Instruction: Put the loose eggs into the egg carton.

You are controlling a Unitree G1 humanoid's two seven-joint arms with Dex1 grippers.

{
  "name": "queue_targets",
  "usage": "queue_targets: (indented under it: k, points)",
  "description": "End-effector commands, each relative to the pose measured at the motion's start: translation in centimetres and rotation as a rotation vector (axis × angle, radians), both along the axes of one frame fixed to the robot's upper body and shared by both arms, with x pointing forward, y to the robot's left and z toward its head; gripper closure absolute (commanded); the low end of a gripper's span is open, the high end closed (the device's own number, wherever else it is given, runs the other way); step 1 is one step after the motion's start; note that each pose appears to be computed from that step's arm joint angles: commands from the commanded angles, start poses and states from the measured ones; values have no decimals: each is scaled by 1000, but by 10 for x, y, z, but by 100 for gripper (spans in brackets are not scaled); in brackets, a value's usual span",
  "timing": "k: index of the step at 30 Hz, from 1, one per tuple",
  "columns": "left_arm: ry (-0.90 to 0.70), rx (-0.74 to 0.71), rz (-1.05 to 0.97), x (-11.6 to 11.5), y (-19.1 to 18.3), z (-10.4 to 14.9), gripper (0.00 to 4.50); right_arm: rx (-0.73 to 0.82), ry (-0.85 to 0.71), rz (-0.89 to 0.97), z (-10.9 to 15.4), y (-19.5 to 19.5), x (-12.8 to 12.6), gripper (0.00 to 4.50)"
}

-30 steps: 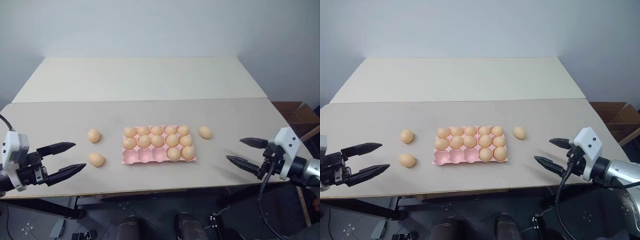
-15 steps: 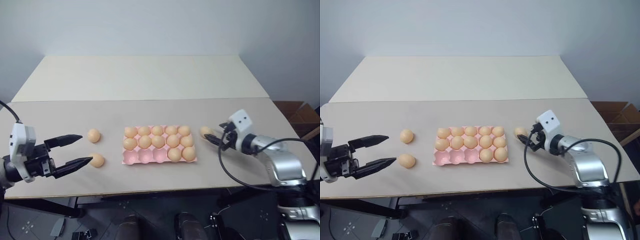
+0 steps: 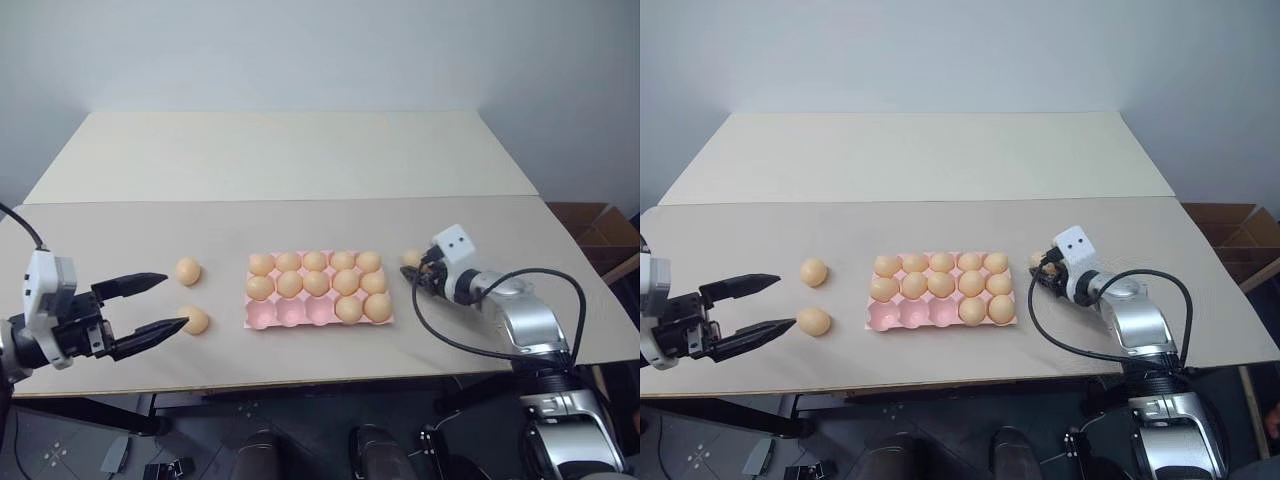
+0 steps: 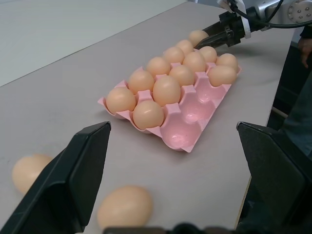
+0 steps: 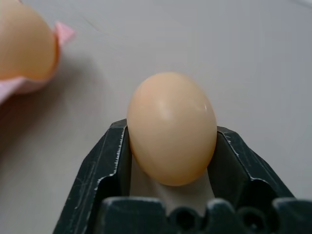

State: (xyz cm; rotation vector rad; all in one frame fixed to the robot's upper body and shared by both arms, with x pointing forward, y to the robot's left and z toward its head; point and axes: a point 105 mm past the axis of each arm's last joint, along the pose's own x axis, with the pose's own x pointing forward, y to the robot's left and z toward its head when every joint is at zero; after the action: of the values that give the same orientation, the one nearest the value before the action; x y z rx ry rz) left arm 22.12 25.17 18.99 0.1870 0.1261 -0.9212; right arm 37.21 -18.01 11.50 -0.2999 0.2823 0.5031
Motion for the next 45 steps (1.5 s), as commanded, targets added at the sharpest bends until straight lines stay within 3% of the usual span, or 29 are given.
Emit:
queue_targets:
  k: [1,6,11,21,27,32,40,45]
  points:
    - [-38,11,-3,-3,-1,8,0,-1,-128,95,41,24,-18,194]
    - [-20,16,-7,-6,1,6,0,36,-168,263,63,84,-51,194]
    - [-31,7,-18,1,-4,7,0,69,-111,422,56,138,-83,194]
    - [-24,4,-32,2,-7,7,0,28,-9,447,29,147,-91,194]
    - [-25,1,-35,2,-9,6,0,35,-48,466,40,152,-90,3]
    - [-31,-3,-27,2,-9,7,0,77,-118,486,61,129,-92,3]
    - [-15,39,-16,-2,-2,3,0,145,-172,465,97,33,-97,3]
    - [10,45,30,-9,5,1,0,142,-123,498,94,0,-114,3]
